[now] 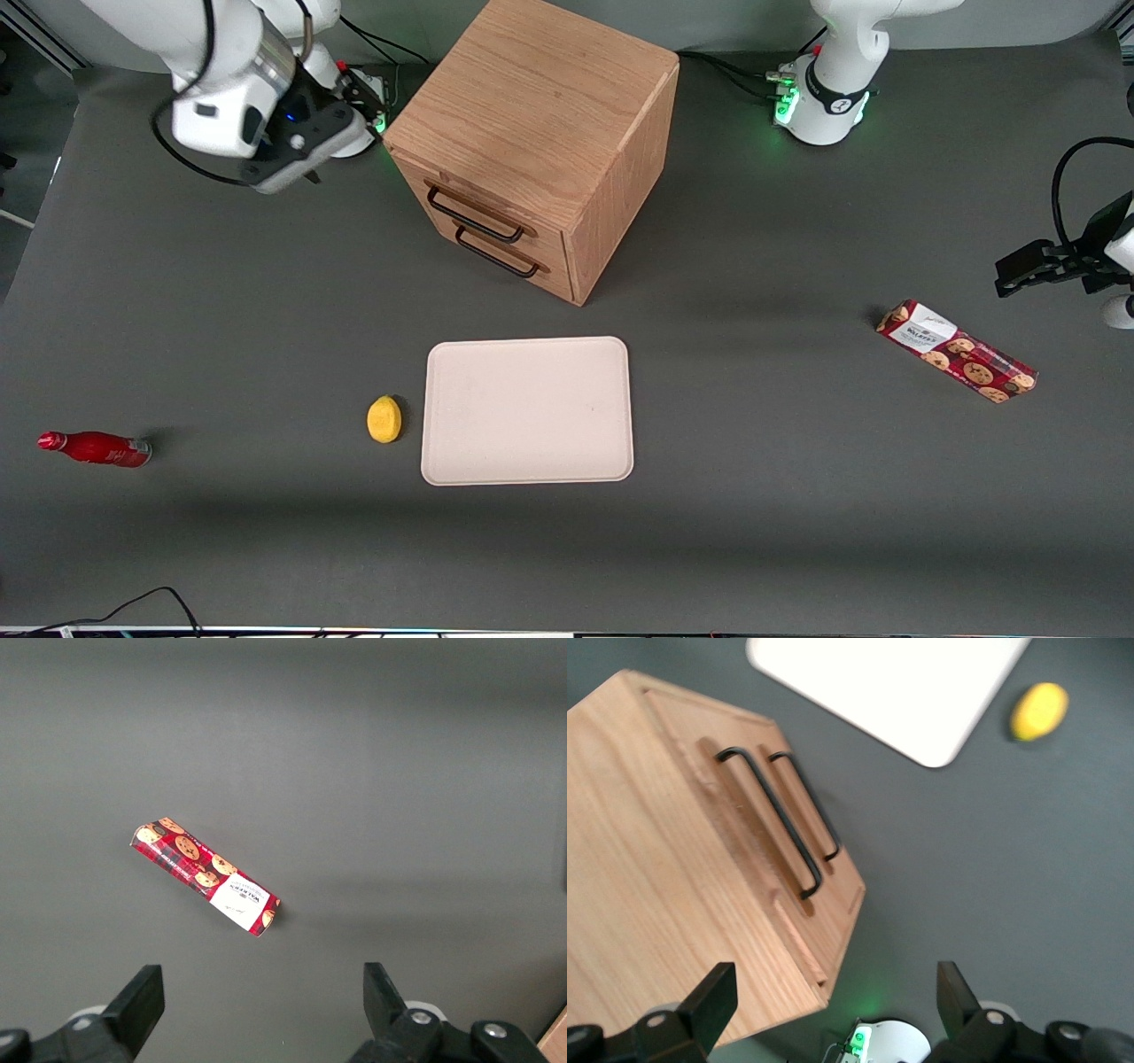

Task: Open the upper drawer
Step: 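Lower the open right gripper onto the upper drawer's black handle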

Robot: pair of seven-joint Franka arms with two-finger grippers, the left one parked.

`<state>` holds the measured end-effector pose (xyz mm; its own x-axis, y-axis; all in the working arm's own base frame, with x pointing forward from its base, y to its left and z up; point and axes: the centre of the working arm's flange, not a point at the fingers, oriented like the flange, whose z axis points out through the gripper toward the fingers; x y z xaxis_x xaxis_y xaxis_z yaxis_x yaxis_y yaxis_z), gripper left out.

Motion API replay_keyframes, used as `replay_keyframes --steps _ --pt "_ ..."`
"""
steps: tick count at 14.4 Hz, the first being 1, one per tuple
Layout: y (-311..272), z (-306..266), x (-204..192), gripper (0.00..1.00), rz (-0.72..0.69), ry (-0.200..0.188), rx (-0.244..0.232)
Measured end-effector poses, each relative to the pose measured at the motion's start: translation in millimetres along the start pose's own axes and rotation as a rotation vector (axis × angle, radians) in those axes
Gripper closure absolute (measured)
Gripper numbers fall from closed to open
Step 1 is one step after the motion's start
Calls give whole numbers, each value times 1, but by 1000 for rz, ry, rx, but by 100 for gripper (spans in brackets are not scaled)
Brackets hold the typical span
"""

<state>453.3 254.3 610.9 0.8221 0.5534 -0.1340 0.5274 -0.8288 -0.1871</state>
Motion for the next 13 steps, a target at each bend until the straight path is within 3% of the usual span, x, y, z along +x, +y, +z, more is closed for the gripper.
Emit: replay_keyframes --steps 5,10,13 --pt "-31 71 54 0 -197 -80 100" --pt "-9 101 75 0 -252 -99 145" --pt "-1 118 86 0 -258 -82 155"
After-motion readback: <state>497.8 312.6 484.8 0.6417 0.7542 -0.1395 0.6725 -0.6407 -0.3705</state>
